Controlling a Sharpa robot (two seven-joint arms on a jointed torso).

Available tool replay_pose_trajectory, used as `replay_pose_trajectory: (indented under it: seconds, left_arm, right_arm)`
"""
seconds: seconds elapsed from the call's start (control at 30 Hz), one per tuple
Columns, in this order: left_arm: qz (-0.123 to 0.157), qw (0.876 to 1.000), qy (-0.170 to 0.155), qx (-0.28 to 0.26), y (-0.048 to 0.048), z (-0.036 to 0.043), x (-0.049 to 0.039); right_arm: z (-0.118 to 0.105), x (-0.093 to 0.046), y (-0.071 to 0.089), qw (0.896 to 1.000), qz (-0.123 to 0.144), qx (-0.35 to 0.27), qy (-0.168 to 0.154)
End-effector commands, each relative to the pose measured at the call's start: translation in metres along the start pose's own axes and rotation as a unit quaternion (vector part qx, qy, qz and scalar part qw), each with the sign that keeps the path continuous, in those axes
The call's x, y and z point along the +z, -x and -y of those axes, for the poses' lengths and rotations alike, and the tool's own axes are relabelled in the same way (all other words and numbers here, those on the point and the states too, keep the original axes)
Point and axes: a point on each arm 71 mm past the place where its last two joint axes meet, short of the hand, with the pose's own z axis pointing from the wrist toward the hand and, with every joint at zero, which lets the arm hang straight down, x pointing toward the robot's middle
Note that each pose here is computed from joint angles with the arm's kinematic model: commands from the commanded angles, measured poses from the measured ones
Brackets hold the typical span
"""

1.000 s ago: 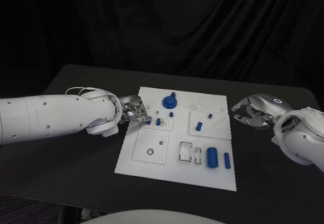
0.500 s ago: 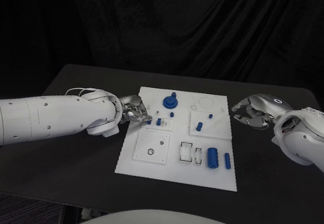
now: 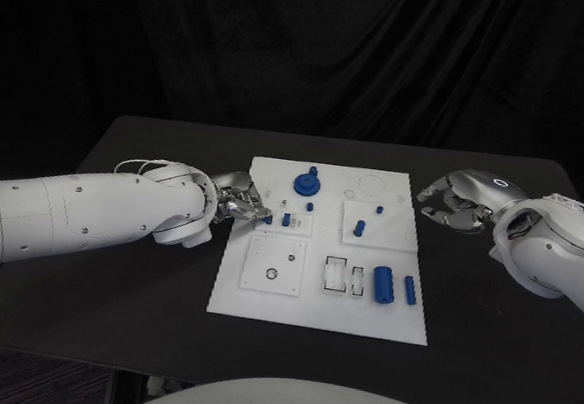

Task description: Assemble the parts on the task board

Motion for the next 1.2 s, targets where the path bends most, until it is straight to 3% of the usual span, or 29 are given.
replay_pose_trajectory:
  seconds: [0.03, 1.2]
  left_arm:
    - [0.001, 1.0, -0.004, -0.002, -0.001, -0.0006, -0.0004]
    - [-0.013, 1.0, -0.008, 0.001, -0.0063, 0.0027, 0.0018]
  right_arm:
    - [0.0008, -0.0003, -0.0017, 1.0, -0.004, -0.001, -0.006]
    - [-0.0003, 0.0006, -0.0031, 1.0, -0.006, 0.0, -0.005]
